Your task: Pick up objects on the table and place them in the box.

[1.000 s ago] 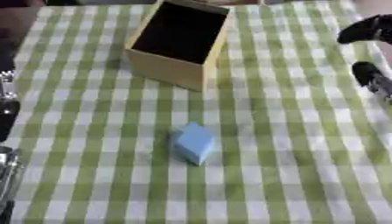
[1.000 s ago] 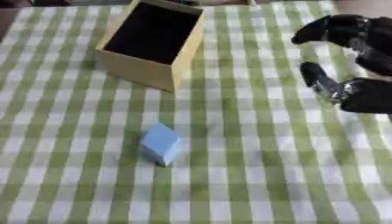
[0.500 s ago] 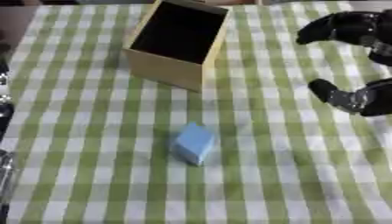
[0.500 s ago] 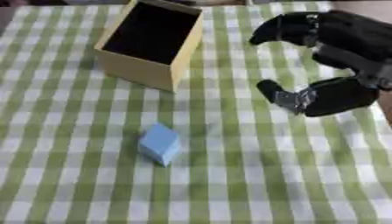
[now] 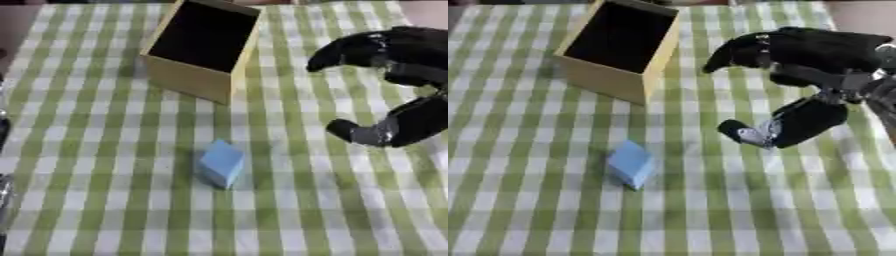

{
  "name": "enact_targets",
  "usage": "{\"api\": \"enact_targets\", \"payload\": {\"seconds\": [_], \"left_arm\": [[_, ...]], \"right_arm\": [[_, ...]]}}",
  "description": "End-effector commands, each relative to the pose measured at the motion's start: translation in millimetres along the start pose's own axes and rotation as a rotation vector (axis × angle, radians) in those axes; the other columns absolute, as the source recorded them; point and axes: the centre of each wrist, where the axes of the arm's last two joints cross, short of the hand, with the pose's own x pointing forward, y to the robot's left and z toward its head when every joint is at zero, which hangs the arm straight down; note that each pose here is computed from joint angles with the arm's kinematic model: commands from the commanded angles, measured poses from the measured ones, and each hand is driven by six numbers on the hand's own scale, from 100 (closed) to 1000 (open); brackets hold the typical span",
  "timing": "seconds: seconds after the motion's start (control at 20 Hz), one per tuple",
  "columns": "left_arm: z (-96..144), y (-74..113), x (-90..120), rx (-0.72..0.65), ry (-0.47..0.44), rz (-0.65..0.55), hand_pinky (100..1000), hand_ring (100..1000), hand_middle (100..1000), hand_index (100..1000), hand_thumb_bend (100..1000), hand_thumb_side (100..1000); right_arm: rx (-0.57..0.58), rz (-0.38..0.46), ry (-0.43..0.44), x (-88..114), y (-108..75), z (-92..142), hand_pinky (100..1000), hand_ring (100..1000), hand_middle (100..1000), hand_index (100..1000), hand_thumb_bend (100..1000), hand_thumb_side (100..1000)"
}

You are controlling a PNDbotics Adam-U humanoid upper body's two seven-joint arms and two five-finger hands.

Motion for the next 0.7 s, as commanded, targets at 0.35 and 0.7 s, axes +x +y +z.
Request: {"api": "enact_targets", "payload": {"seconds": [0.35, 0.7], "left_arm": [[-8, 1.0, 6, -0.011, -0.037, 0.005, 668, 689, 654, 720, 290, 592], [-9, 0.6, 7, -0.010, -0.041, 0.008, 668, 689, 654, 719, 289, 590]], "right_arm": [[0.078, -0.011, -0.052, 16, -8.6, -16, 869, 938, 894, 940, 262, 558], [0.152, 0.011, -0.106, 19, -8.5, -35, 871, 941, 898, 941, 276, 534]]}}
